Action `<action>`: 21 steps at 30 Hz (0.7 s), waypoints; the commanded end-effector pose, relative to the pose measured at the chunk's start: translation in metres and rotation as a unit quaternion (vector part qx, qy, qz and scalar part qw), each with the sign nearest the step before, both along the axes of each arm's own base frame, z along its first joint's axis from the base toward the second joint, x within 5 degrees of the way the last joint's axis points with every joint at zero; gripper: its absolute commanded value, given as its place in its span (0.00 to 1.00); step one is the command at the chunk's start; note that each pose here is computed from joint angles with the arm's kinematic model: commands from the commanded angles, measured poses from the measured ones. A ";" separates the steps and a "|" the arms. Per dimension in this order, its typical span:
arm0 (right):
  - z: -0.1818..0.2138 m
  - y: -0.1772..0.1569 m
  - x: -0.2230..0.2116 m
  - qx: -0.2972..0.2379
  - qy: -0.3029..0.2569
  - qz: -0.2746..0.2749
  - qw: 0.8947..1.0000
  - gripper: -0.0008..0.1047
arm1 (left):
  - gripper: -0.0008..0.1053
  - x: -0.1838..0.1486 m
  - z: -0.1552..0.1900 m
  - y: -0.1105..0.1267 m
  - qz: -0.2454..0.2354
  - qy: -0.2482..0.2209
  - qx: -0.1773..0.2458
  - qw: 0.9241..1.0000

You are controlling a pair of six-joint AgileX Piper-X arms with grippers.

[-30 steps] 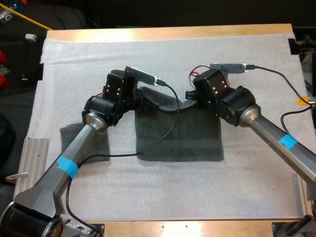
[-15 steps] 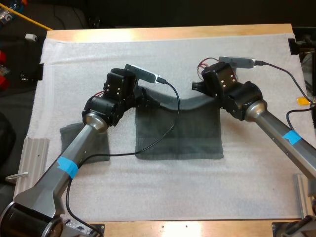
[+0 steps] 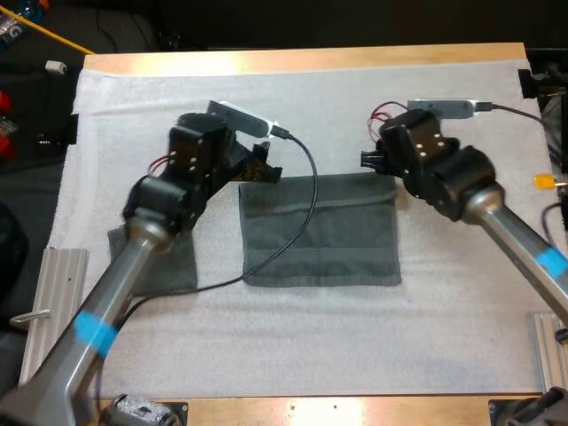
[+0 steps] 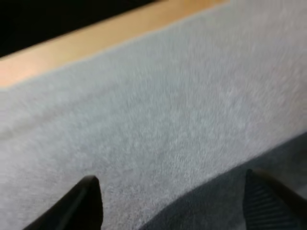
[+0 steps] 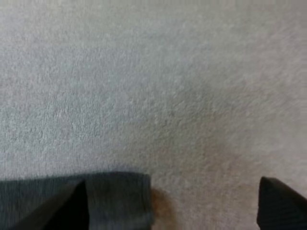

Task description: Pick towel from pile, fold and stack

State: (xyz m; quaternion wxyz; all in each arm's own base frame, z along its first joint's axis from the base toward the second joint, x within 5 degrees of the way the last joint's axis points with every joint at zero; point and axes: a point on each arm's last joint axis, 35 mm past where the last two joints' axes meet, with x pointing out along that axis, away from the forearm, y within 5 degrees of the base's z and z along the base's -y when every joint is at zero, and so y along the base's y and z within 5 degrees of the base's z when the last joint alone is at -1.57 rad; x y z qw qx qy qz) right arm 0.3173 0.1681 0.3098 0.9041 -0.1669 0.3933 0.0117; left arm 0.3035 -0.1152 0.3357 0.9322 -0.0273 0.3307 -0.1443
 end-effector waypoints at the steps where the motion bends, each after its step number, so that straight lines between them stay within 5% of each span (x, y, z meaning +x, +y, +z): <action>1: 0.015 -0.006 -0.009 0.002 -0.006 0.004 1.000 0.67 | 0.58 -0.011 0.015 0.005 0.003 -0.010 -0.002 1.000; 8: 0.046 -0.016 -0.035 0.063 0.002 0.052 0.997 0.61 | 0.58 -0.055 0.048 0.021 -0.002 -0.019 -0.009 1.000; 14: 0.067 -0.020 -0.057 0.136 0.019 0.122 0.983 0.29 | 0.58 -0.099 0.065 0.032 -0.058 0.021 -0.061 0.996; 19: 0.072 -0.018 -0.069 0.183 0.052 0.174 0.966 0.01 | 0.58 -0.129 0.068 0.042 -0.060 0.060 -0.062 0.994; 21: 0.071 -0.014 -0.073 0.189 0.069 0.190 0.961 0.01 | 0.58 -0.135 0.067 0.044 -0.058 0.074 -0.058 0.994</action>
